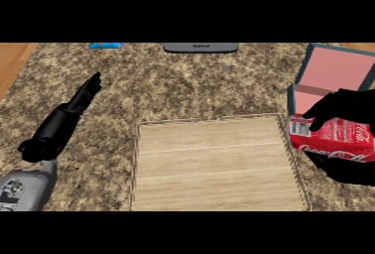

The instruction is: Pick the can from the tray and place it in the cardboard box

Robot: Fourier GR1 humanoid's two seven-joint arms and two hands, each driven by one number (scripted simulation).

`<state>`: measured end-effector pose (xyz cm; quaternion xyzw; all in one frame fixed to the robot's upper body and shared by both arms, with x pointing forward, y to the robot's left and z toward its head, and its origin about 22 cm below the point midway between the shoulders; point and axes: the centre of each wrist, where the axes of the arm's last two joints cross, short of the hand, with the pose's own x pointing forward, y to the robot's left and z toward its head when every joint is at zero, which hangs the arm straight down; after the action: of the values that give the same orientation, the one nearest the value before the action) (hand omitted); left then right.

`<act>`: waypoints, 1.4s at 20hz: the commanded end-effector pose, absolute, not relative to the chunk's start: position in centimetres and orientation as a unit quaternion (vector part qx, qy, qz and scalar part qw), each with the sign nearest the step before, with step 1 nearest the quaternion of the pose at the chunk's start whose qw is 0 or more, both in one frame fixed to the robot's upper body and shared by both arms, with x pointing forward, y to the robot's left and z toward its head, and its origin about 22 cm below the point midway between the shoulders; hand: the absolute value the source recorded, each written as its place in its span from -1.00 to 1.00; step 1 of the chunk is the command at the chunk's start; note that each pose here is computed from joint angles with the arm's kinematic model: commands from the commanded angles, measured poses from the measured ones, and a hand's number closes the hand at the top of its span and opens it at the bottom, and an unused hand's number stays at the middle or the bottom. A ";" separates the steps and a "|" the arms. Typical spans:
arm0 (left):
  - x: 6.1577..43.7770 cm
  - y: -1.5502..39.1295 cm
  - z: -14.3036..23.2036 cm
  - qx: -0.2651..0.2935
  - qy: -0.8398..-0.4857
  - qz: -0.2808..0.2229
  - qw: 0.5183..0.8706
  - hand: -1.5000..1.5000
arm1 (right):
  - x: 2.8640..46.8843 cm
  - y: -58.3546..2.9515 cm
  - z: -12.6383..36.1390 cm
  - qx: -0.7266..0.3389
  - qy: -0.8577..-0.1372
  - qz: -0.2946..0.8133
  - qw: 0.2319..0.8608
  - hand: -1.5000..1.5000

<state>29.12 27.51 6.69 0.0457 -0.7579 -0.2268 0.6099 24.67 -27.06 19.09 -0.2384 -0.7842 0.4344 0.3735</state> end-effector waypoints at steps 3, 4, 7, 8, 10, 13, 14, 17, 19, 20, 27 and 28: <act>28.2 26.6 4.9 0.042 -0.759 -0.232 0.607 0.00 | 30.0 -32.1 19.8 -0.277 -0.774 0.371 0.433 1.00; 29.7 26.2 7.3 0.039 -0.762 -0.230 0.604 0.00 | 30.8 -32.6 22.9 -0.277 -0.773 0.366 0.438 1.00; 29.0 27.2 6.9 0.036 -0.762 -0.242 0.600 0.00 | 33.9 -33.9 22.0 -0.325 -0.748 0.397 0.422 1.00; 30.4 26.2 6.9 0.045 -0.763 -0.235 0.601 0.00 | 34.0 -34.1 21.6 -0.329 -0.737 0.414 0.421 1.00; 30.1 25.4 7.3 0.035 -0.762 -0.234 0.603 0.00 | 34.4 -36.4 21.3 -0.331 -0.705 0.451 0.437 1.00; 29.8 25.7 6.1 0.029 -0.759 -0.236 0.607 0.00 | 35.7 -36.7 21.5 -0.323 -0.635 0.507 0.485 1.00; 29.3 25.8 6.3 0.026 -0.762 -0.243 0.599 0.00 | 36.2 -37.5 21.7 -0.324 -0.618 0.520 0.493 1.00; 29.5 25.3 6.4 0.024 -0.767 -0.242 0.594 0.00 | 36.9 -40.2 19.8 -0.297 -0.592 0.546 0.512 1.00; 29.1 25.2 7.3 0.021 -0.763 -0.240 0.600 0.00 | 37.8 -40.9 20.8 -0.286 -0.582 0.557 0.518 1.00; 29.7 26.7 6.2 0.028 -0.760 -0.239 0.603 0.00 | 37.9 -40.0 17.3 -0.279 -0.576 0.586 0.497 1.00; 29.9 24.8 6.3 0.028 -0.764 -0.239 0.598 0.00 | 38.8 -42.8 16.5 -0.218 -0.515 0.640 0.526 -1.00; 30.4 25.2 7.1 0.024 -0.765 -0.238 0.598 0.00 | 38.7 -43.7 16.6 -0.210 -0.534 0.635 0.516 -1.00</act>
<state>29.79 25.53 6.44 0.0259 -0.7632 -0.2401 0.5994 38.67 -42.12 17.48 -0.2545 -0.5336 0.6165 0.5201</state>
